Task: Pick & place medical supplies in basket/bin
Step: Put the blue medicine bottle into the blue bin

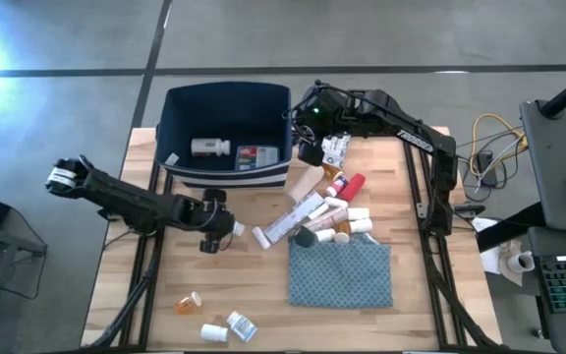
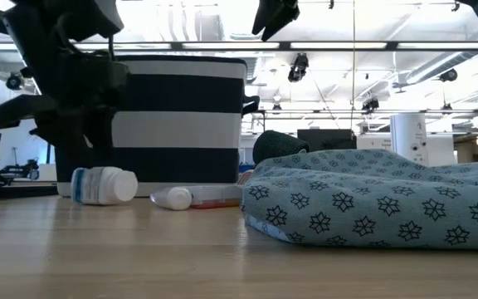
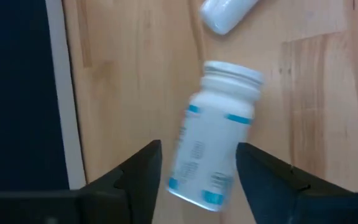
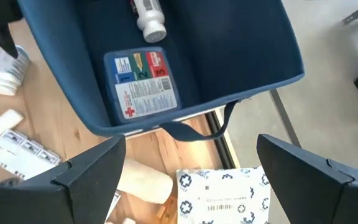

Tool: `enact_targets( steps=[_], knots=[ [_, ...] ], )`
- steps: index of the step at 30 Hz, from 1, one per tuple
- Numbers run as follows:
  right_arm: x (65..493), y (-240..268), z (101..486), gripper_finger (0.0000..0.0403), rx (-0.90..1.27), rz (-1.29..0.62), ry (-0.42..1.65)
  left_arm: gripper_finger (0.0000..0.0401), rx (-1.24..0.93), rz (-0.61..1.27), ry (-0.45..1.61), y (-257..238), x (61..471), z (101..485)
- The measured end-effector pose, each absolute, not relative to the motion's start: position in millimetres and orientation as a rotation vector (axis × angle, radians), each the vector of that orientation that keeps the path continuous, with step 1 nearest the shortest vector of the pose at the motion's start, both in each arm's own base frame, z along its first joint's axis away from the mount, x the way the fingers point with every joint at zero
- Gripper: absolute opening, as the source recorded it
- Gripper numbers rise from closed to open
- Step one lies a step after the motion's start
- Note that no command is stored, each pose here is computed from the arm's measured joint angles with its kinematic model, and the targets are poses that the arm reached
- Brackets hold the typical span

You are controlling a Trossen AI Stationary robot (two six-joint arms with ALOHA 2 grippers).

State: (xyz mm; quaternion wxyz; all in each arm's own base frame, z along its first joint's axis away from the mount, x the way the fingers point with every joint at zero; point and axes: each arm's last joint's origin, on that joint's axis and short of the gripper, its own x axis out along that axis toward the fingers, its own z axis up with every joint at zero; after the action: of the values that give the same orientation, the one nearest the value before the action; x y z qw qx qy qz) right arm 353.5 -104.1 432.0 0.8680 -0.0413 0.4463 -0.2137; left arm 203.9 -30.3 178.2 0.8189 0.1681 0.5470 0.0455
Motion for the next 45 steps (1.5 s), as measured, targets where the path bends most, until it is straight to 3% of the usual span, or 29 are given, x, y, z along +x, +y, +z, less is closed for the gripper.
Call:
enact_targets(
  steps=[7, 23, 45],
  knots=[
    [353, -104, 431, 0.0354, -0.086, -0.446, 0.946, 0.0226, 0.318, -0.002, 1.182, -30, 203, 176],
    [353, -104, 432, 0.0352, -0.055, -0.463, 0.931, 0.0226, 0.352, -0.004, 1.262, -18, 222, 148],
    [353, -104, 432, 0.0354, -0.047, -0.467, 0.929, 0.0226, 0.303, 0.033, 1.24, -24, 224, 146]
  ],
)
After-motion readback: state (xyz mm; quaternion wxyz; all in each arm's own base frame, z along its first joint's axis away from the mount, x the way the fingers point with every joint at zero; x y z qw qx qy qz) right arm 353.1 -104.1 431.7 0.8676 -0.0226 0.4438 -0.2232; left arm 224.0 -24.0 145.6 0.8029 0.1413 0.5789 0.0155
